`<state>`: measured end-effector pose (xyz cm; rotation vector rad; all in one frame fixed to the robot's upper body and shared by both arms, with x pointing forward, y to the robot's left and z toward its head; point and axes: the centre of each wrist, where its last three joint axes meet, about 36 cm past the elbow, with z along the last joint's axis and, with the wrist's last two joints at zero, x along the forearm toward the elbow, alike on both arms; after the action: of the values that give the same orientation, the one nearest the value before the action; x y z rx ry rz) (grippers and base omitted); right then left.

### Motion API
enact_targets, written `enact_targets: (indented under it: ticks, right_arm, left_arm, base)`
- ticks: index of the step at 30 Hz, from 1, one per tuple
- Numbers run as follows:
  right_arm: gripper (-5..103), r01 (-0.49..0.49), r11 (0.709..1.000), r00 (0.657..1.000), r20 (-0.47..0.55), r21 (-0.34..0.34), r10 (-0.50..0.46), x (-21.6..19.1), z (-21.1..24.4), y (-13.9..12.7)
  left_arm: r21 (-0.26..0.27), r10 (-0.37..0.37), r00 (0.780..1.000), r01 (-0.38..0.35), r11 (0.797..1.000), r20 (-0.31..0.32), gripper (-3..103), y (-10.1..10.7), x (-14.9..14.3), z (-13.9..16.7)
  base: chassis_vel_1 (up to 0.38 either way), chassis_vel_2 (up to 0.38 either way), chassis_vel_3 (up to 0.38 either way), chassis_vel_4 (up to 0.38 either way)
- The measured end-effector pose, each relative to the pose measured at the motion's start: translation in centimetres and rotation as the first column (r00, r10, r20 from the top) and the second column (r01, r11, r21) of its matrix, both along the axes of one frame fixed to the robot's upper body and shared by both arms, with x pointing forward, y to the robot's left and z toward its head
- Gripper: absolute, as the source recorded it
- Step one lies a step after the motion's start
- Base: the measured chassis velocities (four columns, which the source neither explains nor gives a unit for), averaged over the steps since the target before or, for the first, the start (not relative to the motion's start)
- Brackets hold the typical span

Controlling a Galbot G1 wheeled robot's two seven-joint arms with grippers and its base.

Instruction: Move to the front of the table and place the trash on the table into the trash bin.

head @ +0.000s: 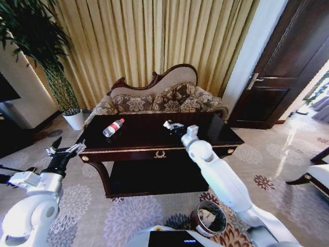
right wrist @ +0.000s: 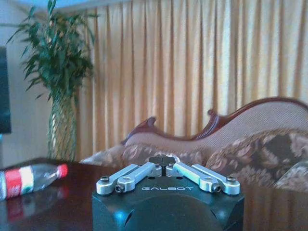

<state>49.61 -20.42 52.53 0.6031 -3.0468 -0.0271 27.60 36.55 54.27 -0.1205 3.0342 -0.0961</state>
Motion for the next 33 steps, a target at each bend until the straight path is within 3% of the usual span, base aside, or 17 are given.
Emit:
enact_targets:
  ticks: [7,33]
  right_arm:
    - [0,0.045,0.999,0.998,0.033,-0.002,-0.045,-1.0,0.4,-2.1]
    - [0,0.059,0.998,0.998,0.038,-0.01,-0.059,-2.1,0.0,-2.7]
  left_arm:
    - [-0.002,-0.004,1.0,0.004,1.0,0.003,100,-0.1,0.0,0.1]
    - [-0.002,-0.001,1.0,0.001,1.0,0.006,100,0.0,-0.1,0.1]
  base:
    - [0.0,0.0,0.0,0.0]
    - [0.041,-0.04,-0.042,0.043]
